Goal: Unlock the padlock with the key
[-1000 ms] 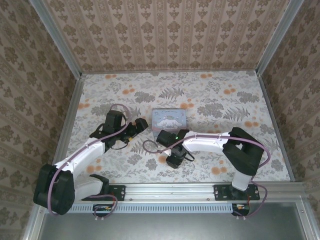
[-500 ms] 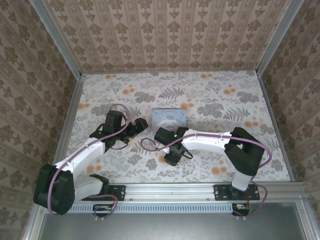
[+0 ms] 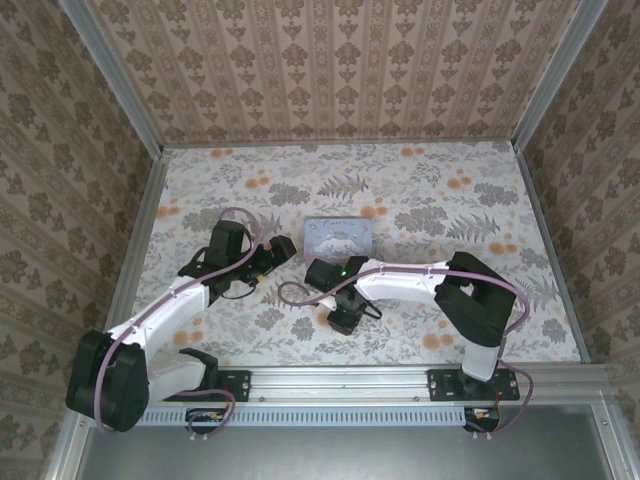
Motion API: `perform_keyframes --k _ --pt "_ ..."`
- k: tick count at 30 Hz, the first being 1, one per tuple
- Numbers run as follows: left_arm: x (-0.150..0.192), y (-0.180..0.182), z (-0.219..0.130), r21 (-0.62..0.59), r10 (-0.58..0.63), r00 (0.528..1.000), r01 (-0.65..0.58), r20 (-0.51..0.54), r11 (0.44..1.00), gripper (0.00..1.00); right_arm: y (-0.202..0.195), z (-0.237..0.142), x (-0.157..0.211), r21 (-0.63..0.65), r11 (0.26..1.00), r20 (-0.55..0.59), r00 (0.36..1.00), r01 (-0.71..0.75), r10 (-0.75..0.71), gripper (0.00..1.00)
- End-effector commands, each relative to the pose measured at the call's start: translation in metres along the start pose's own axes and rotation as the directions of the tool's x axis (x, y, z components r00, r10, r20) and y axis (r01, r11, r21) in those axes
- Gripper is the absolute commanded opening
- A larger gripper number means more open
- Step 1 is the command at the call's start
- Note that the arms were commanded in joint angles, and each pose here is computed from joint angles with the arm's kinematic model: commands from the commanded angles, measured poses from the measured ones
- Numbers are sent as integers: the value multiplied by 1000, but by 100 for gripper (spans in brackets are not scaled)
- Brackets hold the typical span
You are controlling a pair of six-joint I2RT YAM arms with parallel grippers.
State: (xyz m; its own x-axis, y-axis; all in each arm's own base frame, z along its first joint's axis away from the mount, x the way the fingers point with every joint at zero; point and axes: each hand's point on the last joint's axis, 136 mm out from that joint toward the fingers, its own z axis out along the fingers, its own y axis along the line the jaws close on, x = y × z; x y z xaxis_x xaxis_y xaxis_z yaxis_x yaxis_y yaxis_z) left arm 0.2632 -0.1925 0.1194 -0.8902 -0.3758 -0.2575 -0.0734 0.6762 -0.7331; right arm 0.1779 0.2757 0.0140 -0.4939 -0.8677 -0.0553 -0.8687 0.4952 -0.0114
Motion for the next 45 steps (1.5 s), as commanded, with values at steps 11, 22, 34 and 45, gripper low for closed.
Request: perform_keyframes --k 11,22,34,45 --pt "-2 -2 -8 4 -3 1000 3 15 1000 100 7 13 25 -17 1000 -106 994 20 -21 43" --pt "-3 -4 -9 6 -6 1000 6 18 1000 100 2 8 35 8 1000 -97 995 7 -7 51" --pt "-3 -4 -13 5 -3 1000 3 26 1000 100 -7 10 45 39 999 -125 992 1 3 46" --pt "-5 -2 -15 -9 1 999 -1 43 1000 100 -4 18 41 29 999 -124 991 -41 44 0"
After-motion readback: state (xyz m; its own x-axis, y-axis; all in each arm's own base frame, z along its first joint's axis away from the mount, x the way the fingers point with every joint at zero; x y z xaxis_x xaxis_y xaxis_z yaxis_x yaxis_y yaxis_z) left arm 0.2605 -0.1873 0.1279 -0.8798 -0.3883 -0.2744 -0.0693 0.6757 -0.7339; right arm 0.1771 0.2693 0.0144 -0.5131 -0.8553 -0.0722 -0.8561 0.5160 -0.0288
